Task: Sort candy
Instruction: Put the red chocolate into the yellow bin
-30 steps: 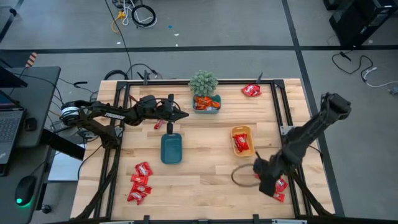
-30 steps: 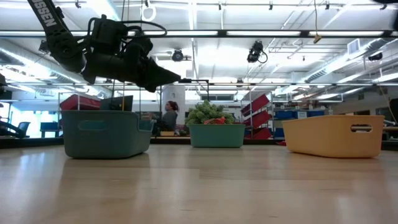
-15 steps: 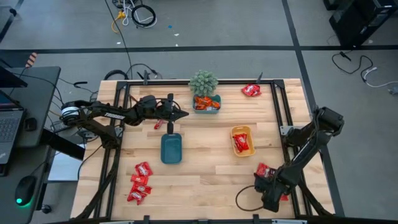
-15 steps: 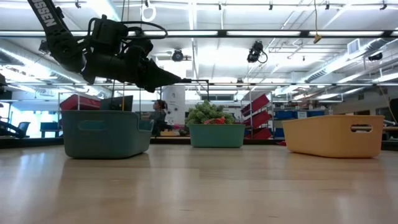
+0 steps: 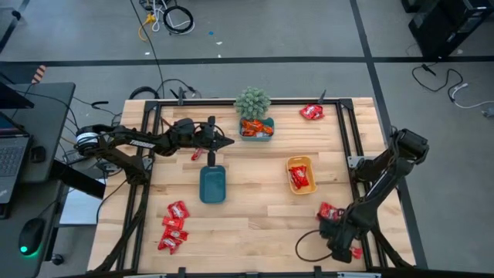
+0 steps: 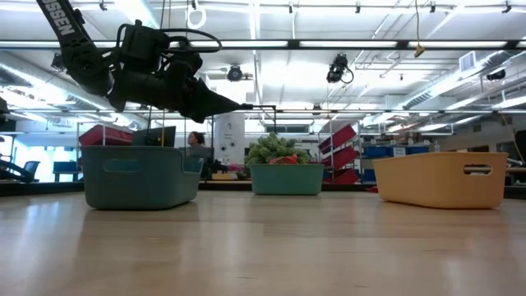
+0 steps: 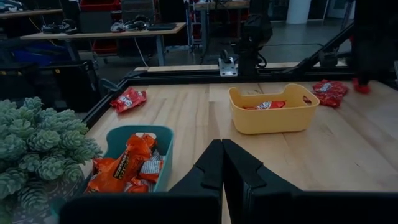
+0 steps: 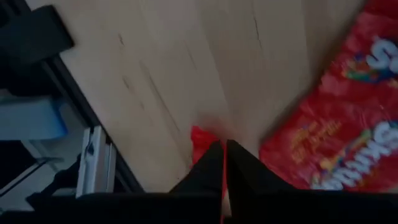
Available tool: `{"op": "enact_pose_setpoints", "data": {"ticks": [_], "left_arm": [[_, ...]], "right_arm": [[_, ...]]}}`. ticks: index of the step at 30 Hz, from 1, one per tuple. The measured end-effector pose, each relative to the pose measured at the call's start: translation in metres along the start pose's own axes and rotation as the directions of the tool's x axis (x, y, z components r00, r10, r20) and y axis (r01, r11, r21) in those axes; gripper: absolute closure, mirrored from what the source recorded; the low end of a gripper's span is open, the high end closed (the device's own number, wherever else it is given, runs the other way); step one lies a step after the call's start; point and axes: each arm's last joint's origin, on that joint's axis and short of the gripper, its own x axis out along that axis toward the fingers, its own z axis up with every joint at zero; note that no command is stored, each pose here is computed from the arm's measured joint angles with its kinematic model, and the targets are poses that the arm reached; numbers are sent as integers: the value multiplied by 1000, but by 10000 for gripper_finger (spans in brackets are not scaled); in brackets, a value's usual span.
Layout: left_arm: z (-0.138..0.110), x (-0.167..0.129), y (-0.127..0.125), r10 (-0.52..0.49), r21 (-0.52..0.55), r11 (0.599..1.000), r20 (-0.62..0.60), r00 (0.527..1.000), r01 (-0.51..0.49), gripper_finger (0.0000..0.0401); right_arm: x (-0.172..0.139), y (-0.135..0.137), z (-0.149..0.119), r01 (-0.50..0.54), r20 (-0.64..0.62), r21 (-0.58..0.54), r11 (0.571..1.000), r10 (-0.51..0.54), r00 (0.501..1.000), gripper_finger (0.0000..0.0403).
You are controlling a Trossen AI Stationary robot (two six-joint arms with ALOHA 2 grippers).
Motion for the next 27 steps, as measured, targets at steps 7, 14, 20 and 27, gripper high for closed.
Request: {"op": "enact_pose_setpoints", "data": {"ticks": [7, 14, 20, 27], "left_arm": [[0, 0, 0, 3, 1, 1000, 0, 1000, -3, 396], [-2, 0, 0, 1, -5, 1000, -17, 1000, -1, 396], [-3, 0, 0, 0, -9, 1000, -34, 999, 0, 396], [-4, 0, 0, 2, -11, 1000, -40, 999, -3, 396]], "right_arm": [[-6, -3, -5, 0, -64, -3, 1000, 0, 998, 318], [5, 3, -8, -14, -60, -62, 998, 10, 998, 211], [19, 3, -11, 37, -61, -82, 996, -42, 997, 181], [31, 8, -9, 22, -66, -133, 991, -30, 997, 251]]}}
